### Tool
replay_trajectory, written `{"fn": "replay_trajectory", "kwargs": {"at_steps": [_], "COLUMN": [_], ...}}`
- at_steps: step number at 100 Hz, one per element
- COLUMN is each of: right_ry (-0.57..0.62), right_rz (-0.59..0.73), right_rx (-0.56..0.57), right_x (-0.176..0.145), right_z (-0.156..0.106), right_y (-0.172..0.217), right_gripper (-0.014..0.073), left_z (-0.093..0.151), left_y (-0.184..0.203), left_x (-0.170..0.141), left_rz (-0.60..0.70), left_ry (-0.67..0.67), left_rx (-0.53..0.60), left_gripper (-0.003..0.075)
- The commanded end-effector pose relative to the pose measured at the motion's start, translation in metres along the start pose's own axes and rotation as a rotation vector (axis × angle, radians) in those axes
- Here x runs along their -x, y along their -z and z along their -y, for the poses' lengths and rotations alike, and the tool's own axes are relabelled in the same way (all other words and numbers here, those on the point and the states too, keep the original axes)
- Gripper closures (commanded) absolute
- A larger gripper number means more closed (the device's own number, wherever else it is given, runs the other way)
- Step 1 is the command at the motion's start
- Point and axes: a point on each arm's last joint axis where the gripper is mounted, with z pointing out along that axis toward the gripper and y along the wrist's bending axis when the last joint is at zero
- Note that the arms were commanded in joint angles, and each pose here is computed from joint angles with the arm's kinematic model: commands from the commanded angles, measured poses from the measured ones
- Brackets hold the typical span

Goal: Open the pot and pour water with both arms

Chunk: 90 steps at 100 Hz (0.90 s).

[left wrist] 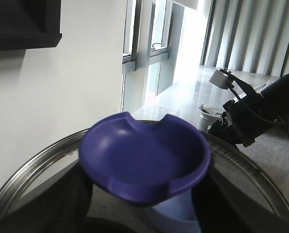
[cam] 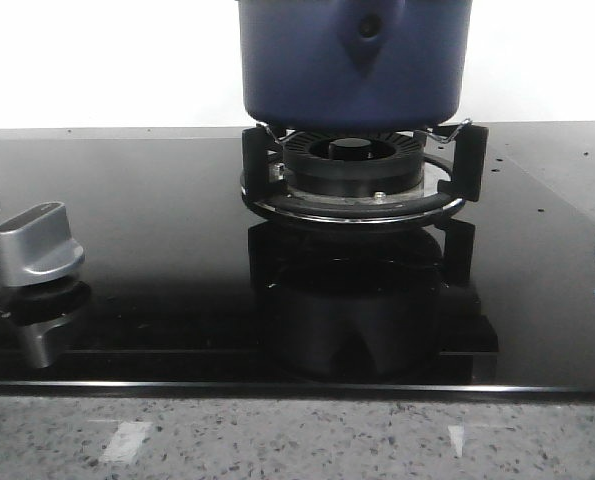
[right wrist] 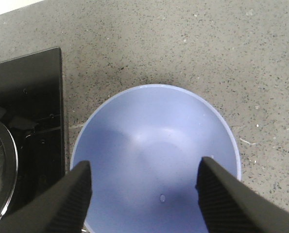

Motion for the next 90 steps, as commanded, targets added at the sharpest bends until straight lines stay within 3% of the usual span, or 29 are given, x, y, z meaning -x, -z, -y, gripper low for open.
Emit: {"fn": "replay_trajectory", "kwargs": {"at_steps": [1, 51, 90], "right_ry": [0.013, 0.013, 0.009], "right_rz": [0.104, 0.104, 0.105], "right_rx": [0.004, 0.004, 0.009], "right_x": [0.011, 0.011, 0.011], "right_z": [-0.005, -0.005, -0.005], "right_y": [0.016, 0.016, 0.016], "right_gripper": [0.0171, 0.0171, 0.0171], "left_z": [0.017, 0.013, -0.005], "left_y": [0.007, 0.006, -0.005], "left_x": [0.035, 0.035, 0.011], "left_rz": [0.142, 0.142, 0.062], "left_ry": [0.007, -0.039, -0.028], "left_rx": [-0.039, 0.012, 0.046], "left_gripper": [0.0352, 0.0352, 0.0352]}}
